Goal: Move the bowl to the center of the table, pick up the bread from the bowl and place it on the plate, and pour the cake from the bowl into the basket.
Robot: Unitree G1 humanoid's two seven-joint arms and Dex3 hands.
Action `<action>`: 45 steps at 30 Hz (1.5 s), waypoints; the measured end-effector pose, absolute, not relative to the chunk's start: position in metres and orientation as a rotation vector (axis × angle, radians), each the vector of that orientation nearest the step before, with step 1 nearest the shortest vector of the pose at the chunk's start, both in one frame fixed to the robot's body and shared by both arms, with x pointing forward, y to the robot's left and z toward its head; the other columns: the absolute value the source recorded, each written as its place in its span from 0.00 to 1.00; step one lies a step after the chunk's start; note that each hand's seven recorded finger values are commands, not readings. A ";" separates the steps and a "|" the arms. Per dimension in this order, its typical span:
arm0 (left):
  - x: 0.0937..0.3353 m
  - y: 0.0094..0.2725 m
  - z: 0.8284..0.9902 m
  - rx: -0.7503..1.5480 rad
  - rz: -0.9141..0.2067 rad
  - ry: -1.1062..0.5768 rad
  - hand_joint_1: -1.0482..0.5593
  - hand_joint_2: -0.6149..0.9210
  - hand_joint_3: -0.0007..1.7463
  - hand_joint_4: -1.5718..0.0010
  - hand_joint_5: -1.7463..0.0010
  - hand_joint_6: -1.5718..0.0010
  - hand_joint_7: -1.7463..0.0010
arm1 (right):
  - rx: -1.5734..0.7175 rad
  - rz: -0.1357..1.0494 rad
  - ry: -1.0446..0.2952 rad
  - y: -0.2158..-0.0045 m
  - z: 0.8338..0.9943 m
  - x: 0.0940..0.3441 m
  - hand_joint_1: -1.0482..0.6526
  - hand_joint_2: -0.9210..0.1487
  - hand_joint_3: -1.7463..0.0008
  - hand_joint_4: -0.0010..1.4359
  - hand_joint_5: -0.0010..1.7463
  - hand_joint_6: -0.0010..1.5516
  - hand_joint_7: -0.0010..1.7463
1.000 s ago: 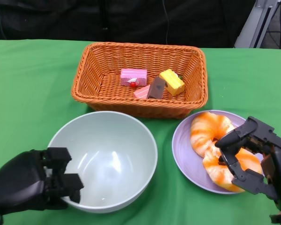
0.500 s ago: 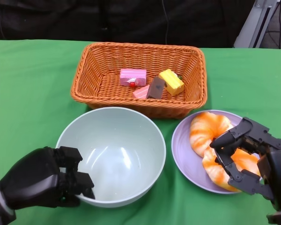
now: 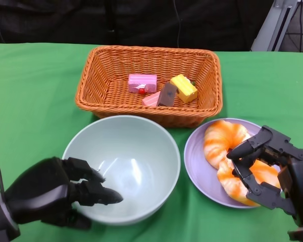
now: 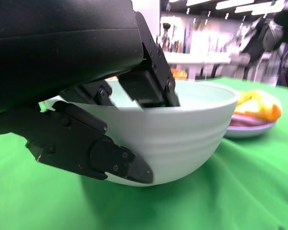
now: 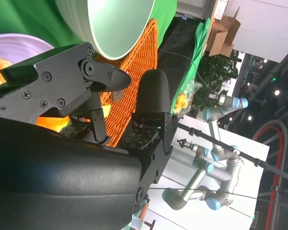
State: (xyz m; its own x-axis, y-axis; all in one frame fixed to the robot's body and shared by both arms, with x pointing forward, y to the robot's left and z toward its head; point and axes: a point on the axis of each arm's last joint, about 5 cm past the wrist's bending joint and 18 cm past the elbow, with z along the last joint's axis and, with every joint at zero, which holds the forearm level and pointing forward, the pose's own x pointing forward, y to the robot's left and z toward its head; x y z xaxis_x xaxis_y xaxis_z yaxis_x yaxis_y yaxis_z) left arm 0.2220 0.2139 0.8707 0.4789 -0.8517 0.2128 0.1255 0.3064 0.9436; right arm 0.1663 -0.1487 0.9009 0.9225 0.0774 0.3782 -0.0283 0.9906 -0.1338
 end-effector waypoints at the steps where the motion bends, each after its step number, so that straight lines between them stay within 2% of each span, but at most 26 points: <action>1: 0.220 0.215 0.871 1.069 -0.768 -0.824 0.09 1.00 0.08 0.77 1.00 0.76 1.00 | -0.127 0.054 -0.393 -0.149 0.901 0.166 0.57 0.21 0.61 0.54 0.83 0.46 0.67; 2: 0.219 0.215 0.871 1.072 -0.774 -0.810 0.08 1.00 0.08 0.78 1.00 0.76 1.00 | -0.127 0.054 -0.393 -0.149 0.901 0.166 0.57 0.21 0.61 0.54 0.83 0.46 0.67; 4: 0.217 0.218 0.873 1.048 -0.790 -0.769 0.02 1.00 0.21 0.93 1.00 0.91 1.00 | -0.127 0.054 -0.393 -0.149 0.901 0.166 0.57 0.21 0.61 0.54 0.83 0.46 0.67; 6: 0.215 0.222 0.877 0.995 -0.828 -0.722 0.00 1.00 0.28 0.98 1.00 0.97 1.00 | -0.129 0.054 -0.393 -0.149 0.901 0.166 0.57 0.21 0.61 0.54 0.83 0.46 0.67; 12: 0.216 0.227 0.884 0.967 -0.858 -0.672 0.00 1.00 0.31 1.00 1.00 0.99 1.00 | -0.131 0.054 -0.393 -0.149 0.901 0.166 0.57 0.21 0.62 0.54 0.83 0.46 0.68; 14: 0.216 0.226 0.886 0.906 -0.862 -0.634 0.00 1.00 0.36 1.00 1.00 1.00 1.00 | -0.133 0.055 -0.393 -0.148 0.901 0.166 0.57 0.21 0.62 0.54 0.83 0.46 0.68; 17: 0.218 0.222 0.889 0.784 -0.870 -0.591 0.00 1.00 0.37 0.99 1.00 0.98 0.99 | -0.137 0.059 -0.393 -0.148 0.901 0.166 0.57 0.22 0.61 0.53 0.83 0.46 0.68; 20: 0.219 0.220 0.891 0.652 -0.848 -0.549 0.00 1.00 0.34 0.96 0.98 0.94 0.98 | -0.137 0.059 -0.393 -0.148 0.901 0.166 0.56 0.22 0.62 0.53 0.83 0.46 0.68; 21: 0.220 0.219 0.891 0.601 -0.837 -0.530 0.03 1.00 0.26 0.86 0.96 0.88 0.97 | -0.137 0.059 -0.393 -0.148 0.901 0.166 0.57 0.22 0.61 0.53 0.84 0.46 0.68; 23: 0.220 0.218 0.891 0.485 -0.795 -0.501 0.04 1.00 0.22 0.81 0.94 0.84 0.97 | -0.137 0.059 -0.393 -0.148 0.901 0.166 0.57 0.22 0.61 0.53 0.84 0.46 0.68; 24: 0.220 0.217 0.891 0.415 -0.766 -0.488 0.14 1.00 0.16 0.72 0.92 0.77 0.96 | -0.136 0.059 -0.392 -0.148 0.901 0.166 0.58 0.22 0.61 0.53 0.84 0.45 0.68; 26: 0.222 0.215 0.893 0.257 -0.695 -0.477 0.24 1.00 0.11 0.62 0.89 0.69 0.95 | -0.135 0.057 -0.392 -0.148 0.901 0.166 0.57 0.22 0.61 0.53 0.84 0.45 0.68; 29: 0.226 0.211 0.897 0.124 -0.604 -0.512 0.32 1.00 0.08 0.53 0.85 0.61 0.93 | -0.133 0.058 -0.393 -0.148 0.901 0.166 0.56 0.22 0.61 0.53 0.84 0.45 0.69; 32: 0.226 0.207 0.896 0.068 -0.543 -0.522 0.38 1.00 0.07 0.47 0.82 0.56 0.92 | -0.128 0.060 -0.393 -0.149 0.901 0.166 0.56 0.22 0.61 0.52 0.84 0.45 0.69; 34: 0.225 0.201 0.895 0.030 -0.519 -0.527 0.46 1.00 0.07 0.55 0.57 0.49 0.90 | -0.119 0.066 -0.392 -0.150 0.901 0.166 0.58 0.22 0.60 0.52 0.84 0.45 0.68; 35: 0.225 0.198 0.895 0.015 -0.509 -0.530 0.48 1.00 0.07 0.58 0.50 0.48 0.90 | -0.109 0.072 -0.391 -0.151 0.901 0.166 0.58 0.23 0.59 0.52 0.84 0.45 0.68; 36: 0.224 0.196 0.895 0.002 -0.497 -0.533 0.53 1.00 0.08 0.58 0.40 0.43 0.85 | -0.101 0.079 -0.390 -0.151 0.901 0.166 0.58 0.24 0.58 0.53 0.83 0.46 0.67; 37: 0.223 0.193 0.894 -0.009 -0.485 -0.538 0.56 1.00 0.09 0.58 0.35 0.43 0.79 | -0.096 0.084 -0.389 -0.151 0.901 0.166 0.58 0.24 0.57 0.53 0.83 0.46 0.67; 38: 0.222 0.190 0.893 -0.016 -0.474 -0.538 0.58 1.00 0.10 0.58 0.32 0.43 0.76 | -0.088 0.089 -0.388 -0.152 0.901 0.166 0.58 0.25 0.57 0.54 0.83 0.46 0.66; 39: 0.221 0.188 0.893 -0.024 -0.463 -0.536 0.59 1.00 0.13 0.56 0.26 0.45 0.63 | -0.085 0.096 -0.388 -0.152 0.901 0.166 0.58 0.26 0.55 0.54 0.82 0.46 0.66; 41: 0.218 0.183 0.893 -0.024 -0.453 -0.534 0.58 1.00 0.15 0.53 0.22 0.48 0.50 | -0.074 0.118 -0.380 -0.153 0.902 0.166 0.57 0.28 0.53 0.53 0.82 0.46 0.66; 45: 0.209 0.179 0.892 -0.027 -0.450 -0.502 0.59 1.00 0.19 0.52 0.18 0.50 0.41 | -0.029 0.161 -0.361 -0.156 0.905 0.167 0.57 0.29 0.51 0.52 0.81 0.46 0.66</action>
State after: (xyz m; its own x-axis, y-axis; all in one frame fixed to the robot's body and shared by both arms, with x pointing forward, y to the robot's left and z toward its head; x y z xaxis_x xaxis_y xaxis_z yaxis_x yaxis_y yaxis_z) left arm 0.2093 0.1785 0.8921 0.7811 -0.4104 0.4705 0.4237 0.9020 0.0834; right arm 0.1670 -0.1555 0.9049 0.9229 0.1619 0.3495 -0.1516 0.9868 -0.0570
